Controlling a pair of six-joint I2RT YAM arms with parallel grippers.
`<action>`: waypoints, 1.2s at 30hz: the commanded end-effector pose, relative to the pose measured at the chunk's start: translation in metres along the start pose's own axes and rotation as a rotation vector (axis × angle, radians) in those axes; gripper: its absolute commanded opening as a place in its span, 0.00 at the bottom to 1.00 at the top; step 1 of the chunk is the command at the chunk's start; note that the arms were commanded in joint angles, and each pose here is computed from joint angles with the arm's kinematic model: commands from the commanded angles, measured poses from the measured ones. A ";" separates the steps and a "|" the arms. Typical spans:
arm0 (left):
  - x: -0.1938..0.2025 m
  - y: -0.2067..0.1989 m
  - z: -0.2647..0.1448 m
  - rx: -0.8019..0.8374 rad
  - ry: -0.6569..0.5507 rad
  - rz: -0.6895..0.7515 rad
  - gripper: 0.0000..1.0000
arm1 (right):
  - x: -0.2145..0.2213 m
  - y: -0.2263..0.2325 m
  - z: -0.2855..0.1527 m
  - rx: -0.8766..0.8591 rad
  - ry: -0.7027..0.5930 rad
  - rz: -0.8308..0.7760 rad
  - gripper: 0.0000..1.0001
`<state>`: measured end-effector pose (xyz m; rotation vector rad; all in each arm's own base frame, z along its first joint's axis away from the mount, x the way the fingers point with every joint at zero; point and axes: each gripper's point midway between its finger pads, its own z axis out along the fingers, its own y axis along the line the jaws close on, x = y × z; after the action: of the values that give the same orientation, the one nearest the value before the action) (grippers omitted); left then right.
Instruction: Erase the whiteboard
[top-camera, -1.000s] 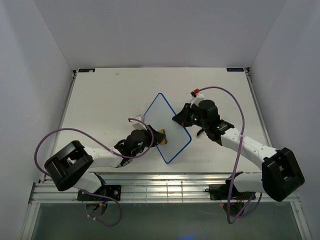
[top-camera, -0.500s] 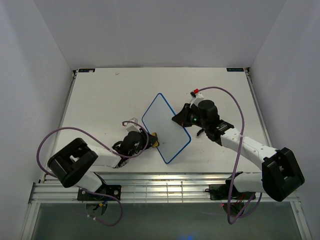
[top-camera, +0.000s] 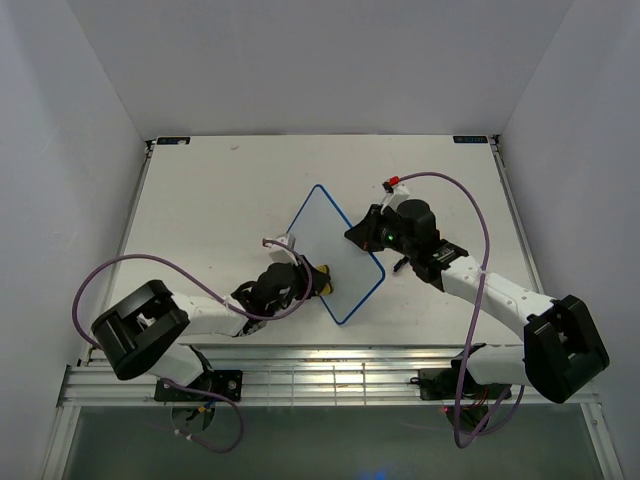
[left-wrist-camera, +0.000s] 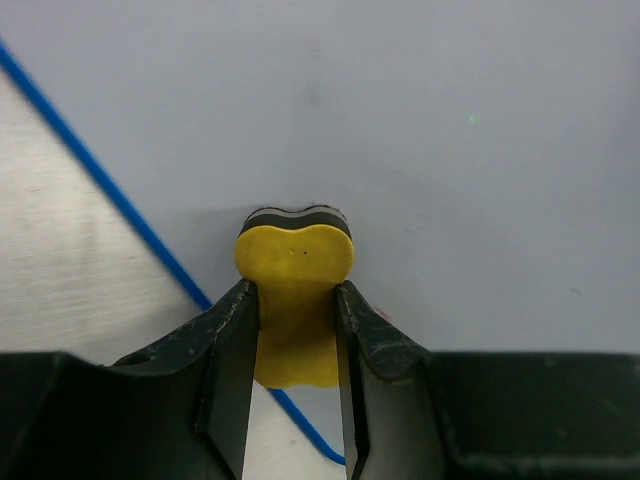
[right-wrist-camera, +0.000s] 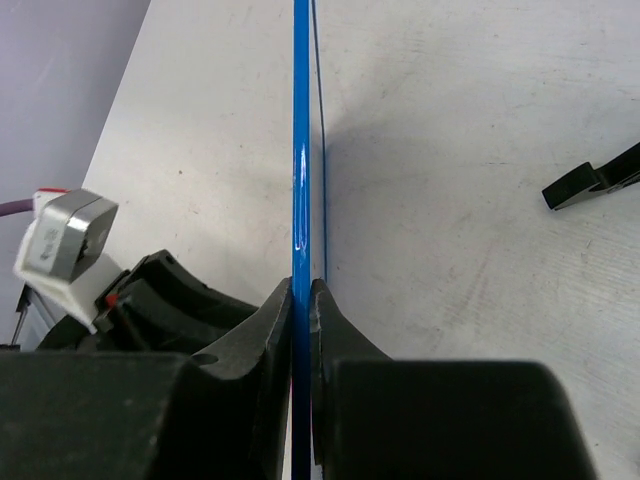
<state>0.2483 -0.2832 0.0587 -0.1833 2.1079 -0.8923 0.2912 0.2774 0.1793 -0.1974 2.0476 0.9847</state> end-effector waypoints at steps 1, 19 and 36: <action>-0.005 -0.080 -0.010 0.250 0.023 0.073 0.00 | 0.027 0.012 0.001 -0.050 0.087 0.032 0.08; -0.044 -0.016 0.003 0.002 -0.080 0.020 0.00 | 0.032 0.013 -0.001 -0.066 0.106 0.032 0.08; -0.003 -0.018 -0.026 0.140 -0.140 0.150 0.00 | 0.023 -0.005 -0.002 0.047 0.017 0.166 0.08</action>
<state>0.2437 -0.2747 0.0740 -0.0923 1.9438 -0.8621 0.2831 0.2726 0.1558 -0.0466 2.1352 1.0001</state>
